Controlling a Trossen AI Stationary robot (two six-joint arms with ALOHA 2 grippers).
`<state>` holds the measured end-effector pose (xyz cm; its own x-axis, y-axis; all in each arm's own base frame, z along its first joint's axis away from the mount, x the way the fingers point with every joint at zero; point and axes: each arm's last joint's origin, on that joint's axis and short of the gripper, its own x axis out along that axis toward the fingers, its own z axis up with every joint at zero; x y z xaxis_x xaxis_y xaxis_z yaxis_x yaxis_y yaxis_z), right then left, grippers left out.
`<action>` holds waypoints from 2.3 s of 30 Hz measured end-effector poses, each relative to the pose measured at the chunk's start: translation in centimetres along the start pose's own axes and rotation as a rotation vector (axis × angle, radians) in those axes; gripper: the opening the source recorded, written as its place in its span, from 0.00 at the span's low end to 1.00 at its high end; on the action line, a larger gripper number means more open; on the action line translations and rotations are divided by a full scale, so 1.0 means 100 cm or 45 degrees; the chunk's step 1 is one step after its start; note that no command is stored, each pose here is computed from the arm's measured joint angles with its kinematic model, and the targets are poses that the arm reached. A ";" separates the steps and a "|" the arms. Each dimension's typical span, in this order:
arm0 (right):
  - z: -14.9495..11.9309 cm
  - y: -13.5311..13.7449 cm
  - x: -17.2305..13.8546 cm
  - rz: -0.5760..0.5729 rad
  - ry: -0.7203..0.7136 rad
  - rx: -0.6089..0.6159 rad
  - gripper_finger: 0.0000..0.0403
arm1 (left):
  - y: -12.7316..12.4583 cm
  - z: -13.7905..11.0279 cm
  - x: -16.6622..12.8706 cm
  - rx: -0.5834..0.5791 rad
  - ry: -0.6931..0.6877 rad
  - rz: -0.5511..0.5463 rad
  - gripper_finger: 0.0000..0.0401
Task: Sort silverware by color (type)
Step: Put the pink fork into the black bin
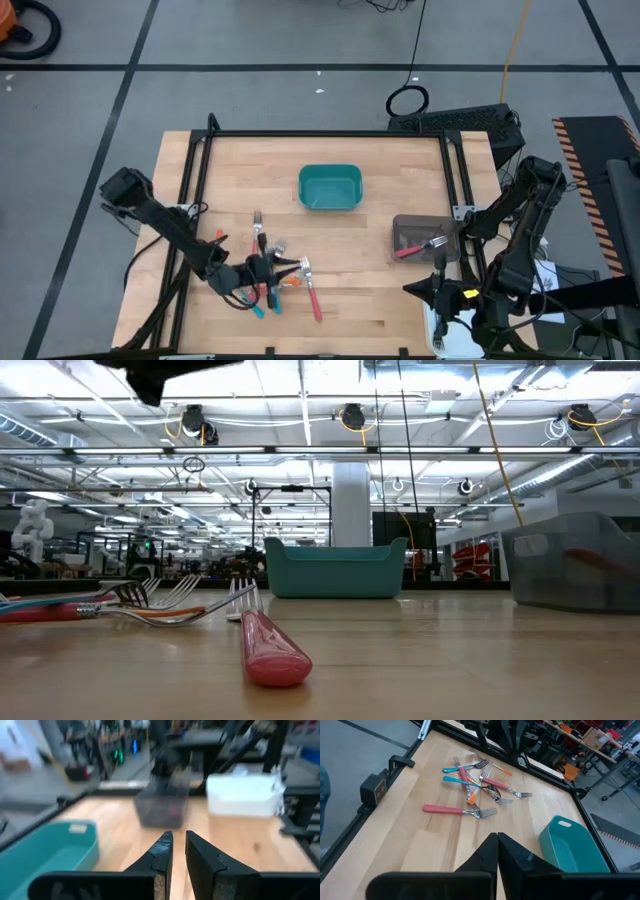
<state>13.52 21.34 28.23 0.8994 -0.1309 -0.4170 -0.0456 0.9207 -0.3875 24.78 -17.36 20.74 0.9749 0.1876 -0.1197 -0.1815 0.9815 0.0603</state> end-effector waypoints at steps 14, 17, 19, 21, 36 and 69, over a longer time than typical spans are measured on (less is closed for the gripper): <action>0.002 -0.005 0.008 -0.019 0.028 0.016 0.01 | 0.047 -0.040 -0.030 -0.556 0.355 0.596 0.13; 0.001 -0.005 0.010 0.017 0.051 0.022 0.01 | 0.051 -0.043 -0.029 -0.621 0.418 0.617 0.13; 0.001 -0.005 0.010 0.040 0.065 0.026 0.01 | 0.054 -0.044 -0.028 -0.654 0.454 0.632 0.13; 0.001 -0.005 0.011 0.049 0.072 0.035 0.01 | 0.057 -0.045 -0.026 -0.667 0.466 0.653 0.13; 0.001 -0.004 0.011 0.064 0.080 0.060 0.01 | 0.066 -0.051 -0.023 -0.651 0.592 0.708 0.13; 0.001 -0.009 0.016 0.033 0.102 0.026 0.01 | 0.080 -0.084 -0.028 -0.849 0.942 1.059 0.53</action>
<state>15.03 20.34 27.98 0.8605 -0.1349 -0.4913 -0.0590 0.9314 -0.3591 19.54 -9.70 13.22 0.2763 0.5117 -0.8135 -0.9316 0.3505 -0.0960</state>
